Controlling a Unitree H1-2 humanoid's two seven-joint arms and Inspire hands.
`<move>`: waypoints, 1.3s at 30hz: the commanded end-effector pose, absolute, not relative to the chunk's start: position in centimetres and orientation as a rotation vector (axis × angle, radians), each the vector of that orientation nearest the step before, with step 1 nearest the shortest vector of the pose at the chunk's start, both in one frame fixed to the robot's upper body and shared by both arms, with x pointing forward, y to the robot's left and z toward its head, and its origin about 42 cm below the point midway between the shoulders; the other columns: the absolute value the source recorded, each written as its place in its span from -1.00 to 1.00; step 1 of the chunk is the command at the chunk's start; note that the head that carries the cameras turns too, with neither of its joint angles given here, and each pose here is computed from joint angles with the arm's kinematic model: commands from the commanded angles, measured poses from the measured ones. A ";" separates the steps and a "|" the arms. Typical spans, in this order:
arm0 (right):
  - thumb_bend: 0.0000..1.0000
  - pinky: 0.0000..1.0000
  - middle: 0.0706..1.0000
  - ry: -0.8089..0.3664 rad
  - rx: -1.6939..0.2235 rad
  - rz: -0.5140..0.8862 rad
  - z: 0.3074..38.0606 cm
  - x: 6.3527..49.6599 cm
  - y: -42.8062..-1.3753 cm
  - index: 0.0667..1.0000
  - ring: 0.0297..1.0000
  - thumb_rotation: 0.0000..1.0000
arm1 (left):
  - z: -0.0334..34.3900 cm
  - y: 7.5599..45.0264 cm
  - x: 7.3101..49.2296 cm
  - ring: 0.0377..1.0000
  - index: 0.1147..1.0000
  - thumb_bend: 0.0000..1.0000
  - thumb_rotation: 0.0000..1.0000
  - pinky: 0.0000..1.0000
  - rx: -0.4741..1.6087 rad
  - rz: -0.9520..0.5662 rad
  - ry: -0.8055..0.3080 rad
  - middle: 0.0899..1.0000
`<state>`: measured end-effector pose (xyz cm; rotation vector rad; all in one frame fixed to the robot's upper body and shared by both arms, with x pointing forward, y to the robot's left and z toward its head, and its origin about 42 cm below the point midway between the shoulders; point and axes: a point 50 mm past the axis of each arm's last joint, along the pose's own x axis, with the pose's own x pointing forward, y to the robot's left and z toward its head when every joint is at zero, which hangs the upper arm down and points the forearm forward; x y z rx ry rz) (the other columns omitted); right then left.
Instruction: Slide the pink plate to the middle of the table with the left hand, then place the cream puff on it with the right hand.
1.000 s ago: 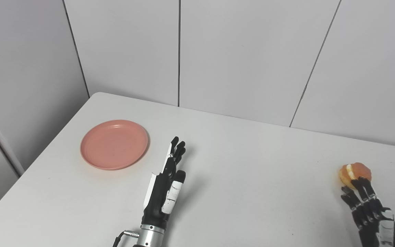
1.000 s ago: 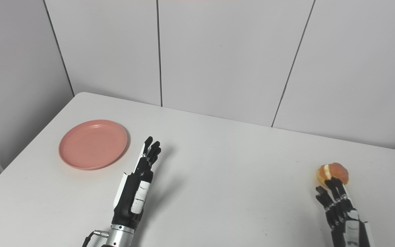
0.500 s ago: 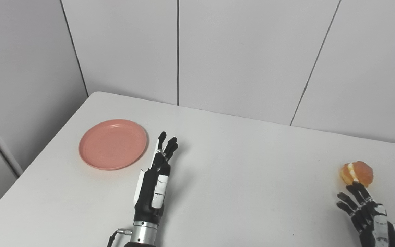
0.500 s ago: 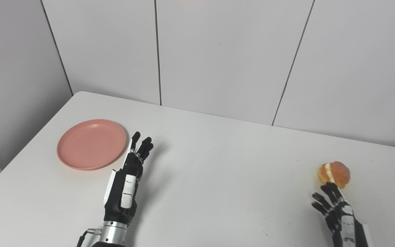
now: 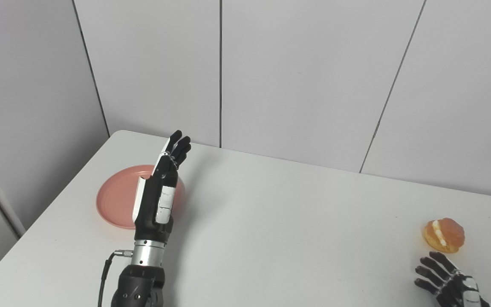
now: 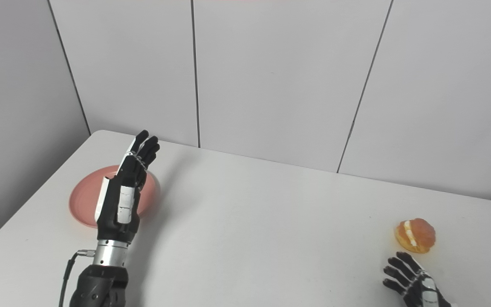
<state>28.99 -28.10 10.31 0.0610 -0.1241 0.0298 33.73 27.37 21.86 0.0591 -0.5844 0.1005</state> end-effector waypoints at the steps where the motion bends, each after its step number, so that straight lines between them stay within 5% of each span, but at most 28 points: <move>1: 0.47 0.42 0.52 -0.011 0.089 0.012 7.6 26.8 -27.8 0.56 0.50 1.00 | 25.9 28.4 34.5 0.84 0.79 0.92 0.95 0.88 0.093 0.075 -0.659 0.79; 8: 0.45 0.38 0.46 -0.004 0.086 0.021 7.6 26.8 -27.7 0.48 0.44 0.99 | 27.9 35.2 35.8 0.78 0.81 0.94 0.91 0.68 0.224 0.138 -0.643 0.77; 16: 0.42 0.33 0.42 0.002 0.077 0.018 7.9 26.8 -27.7 0.43 0.39 0.98 | 28.3 41.5 36.9 0.77 0.81 0.95 0.93 0.72 0.262 0.287 -0.620 0.76; 24: 0.44 0.29 0.39 -0.013 0.084 0.011 8.1 26.7 -27.7 0.40 0.36 0.86 | 28.0 45.3 37.3 0.79 0.81 0.80 0.92 0.84 0.230 0.396 -0.576 0.79; 29: 0.44 0.32 0.40 -0.011 0.080 0.009 8.3 26.6 -27.8 0.40 0.39 0.85 | 27.2 46.9 37.4 0.75 0.75 0.80 0.93 0.65 0.270 0.458 -0.545 0.74; 39: 0.39 0.32 0.40 -0.005 0.105 0.000 8.7 26.4 -28.0 0.40 0.37 0.83 | 23.3 49.8 38.5 0.74 0.72 0.74 0.89 0.70 0.191 0.532 -0.440 0.80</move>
